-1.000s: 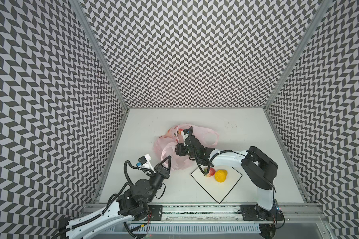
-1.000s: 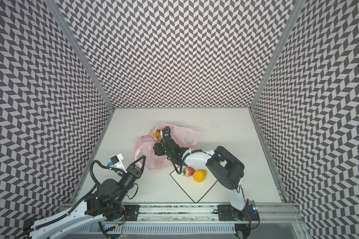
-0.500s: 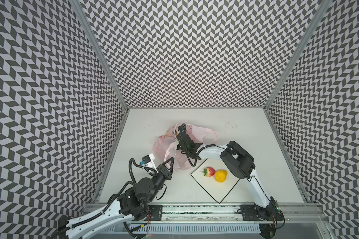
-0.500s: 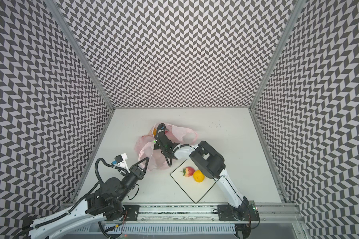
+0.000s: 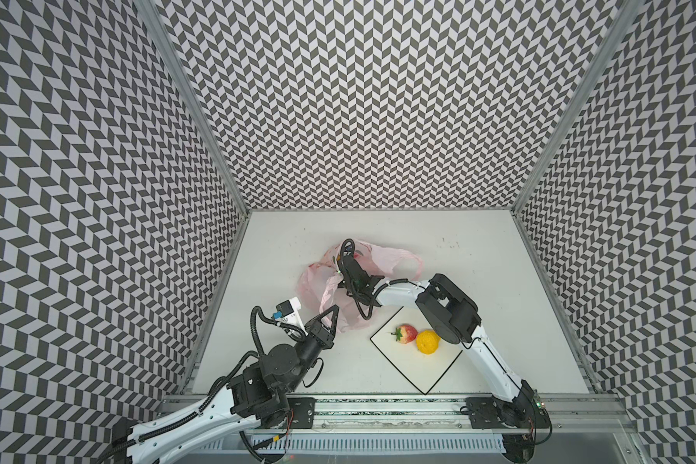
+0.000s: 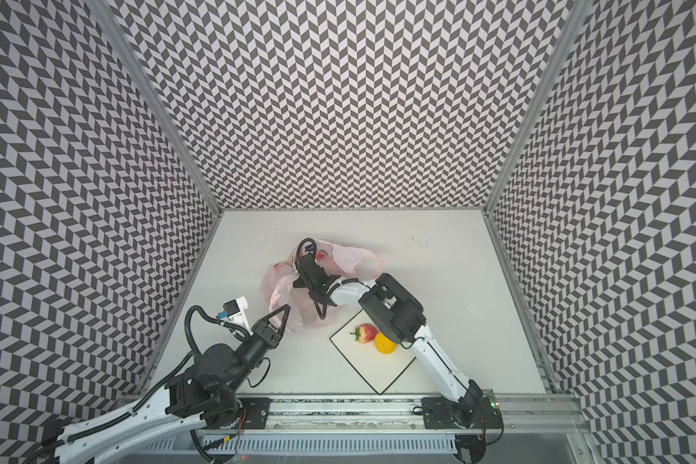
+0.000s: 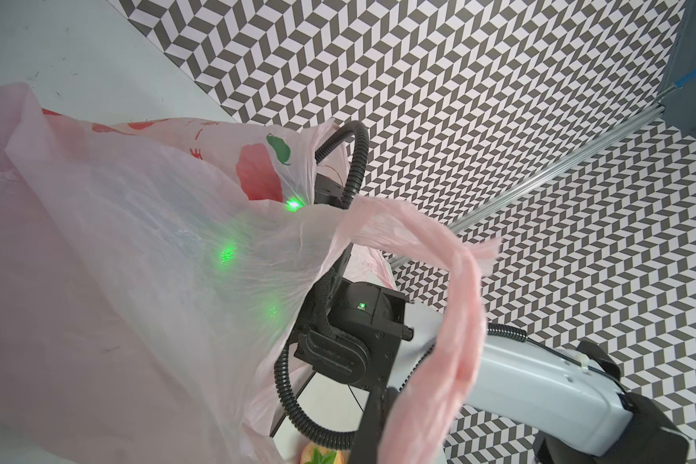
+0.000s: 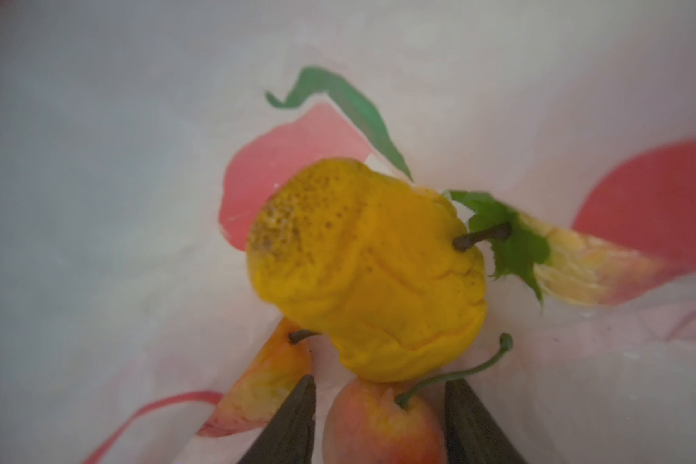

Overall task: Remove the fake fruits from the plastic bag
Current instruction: 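Grasp the small peach with the right gripper and release it on the board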

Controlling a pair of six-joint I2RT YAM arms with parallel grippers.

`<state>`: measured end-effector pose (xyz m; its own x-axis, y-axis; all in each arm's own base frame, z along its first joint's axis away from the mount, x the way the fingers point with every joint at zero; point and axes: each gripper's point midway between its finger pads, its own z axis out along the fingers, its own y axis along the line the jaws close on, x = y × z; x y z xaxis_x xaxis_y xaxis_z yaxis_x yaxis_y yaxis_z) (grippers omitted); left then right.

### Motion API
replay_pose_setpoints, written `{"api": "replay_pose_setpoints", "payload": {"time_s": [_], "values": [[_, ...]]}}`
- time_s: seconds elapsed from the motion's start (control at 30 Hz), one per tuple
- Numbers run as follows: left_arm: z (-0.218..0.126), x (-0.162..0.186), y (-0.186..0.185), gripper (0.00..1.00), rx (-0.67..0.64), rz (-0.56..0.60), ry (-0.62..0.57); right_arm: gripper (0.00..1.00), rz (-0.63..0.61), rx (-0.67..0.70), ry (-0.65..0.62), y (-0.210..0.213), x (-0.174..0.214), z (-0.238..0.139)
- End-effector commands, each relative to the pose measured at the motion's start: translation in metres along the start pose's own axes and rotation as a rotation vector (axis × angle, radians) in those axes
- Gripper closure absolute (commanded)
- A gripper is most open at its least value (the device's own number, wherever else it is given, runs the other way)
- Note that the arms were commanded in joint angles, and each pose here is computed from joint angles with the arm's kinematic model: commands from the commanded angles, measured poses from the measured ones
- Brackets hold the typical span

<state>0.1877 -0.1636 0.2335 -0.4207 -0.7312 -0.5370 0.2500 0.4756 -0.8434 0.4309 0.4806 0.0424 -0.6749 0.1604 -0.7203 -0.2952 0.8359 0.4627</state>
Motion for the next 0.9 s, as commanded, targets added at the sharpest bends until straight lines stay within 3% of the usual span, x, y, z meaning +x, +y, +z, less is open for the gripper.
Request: {"api": "replay_pose_setpoints", "payload": {"time_s": [0.0, 0.13, 0.5, 0.7, 0.87], "values": [[-0.003, -0.011, -0.003, 1.00, -0.001, -0.033, -0.043, 0.54, 0.003, -0.043, -0.056, 0.017, -0.030, -0.027], [-0.001, -0.009, 0.003, 1.00, -0.013, -0.045, -0.048, 0.58, -0.010, -0.098, -0.038, 0.032, -0.043, -0.061], [0.004, -0.006, 0.008, 1.00, -0.022, -0.055, -0.068, 0.59, -0.055, -0.208, 0.017, 0.033, -0.030, -0.164], [0.004, -0.005, 0.010, 1.00, -0.020, -0.064, -0.075, 0.58, -0.116, -0.206, 0.042, 0.025, -0.016, -0.223], [0.003, -0.005, 0.012, 1.00, -0.018, -0.068, -0.079, 0.56, -0.168, -0.120, 0.082, -0.002, 0.014, -0.271]]}}
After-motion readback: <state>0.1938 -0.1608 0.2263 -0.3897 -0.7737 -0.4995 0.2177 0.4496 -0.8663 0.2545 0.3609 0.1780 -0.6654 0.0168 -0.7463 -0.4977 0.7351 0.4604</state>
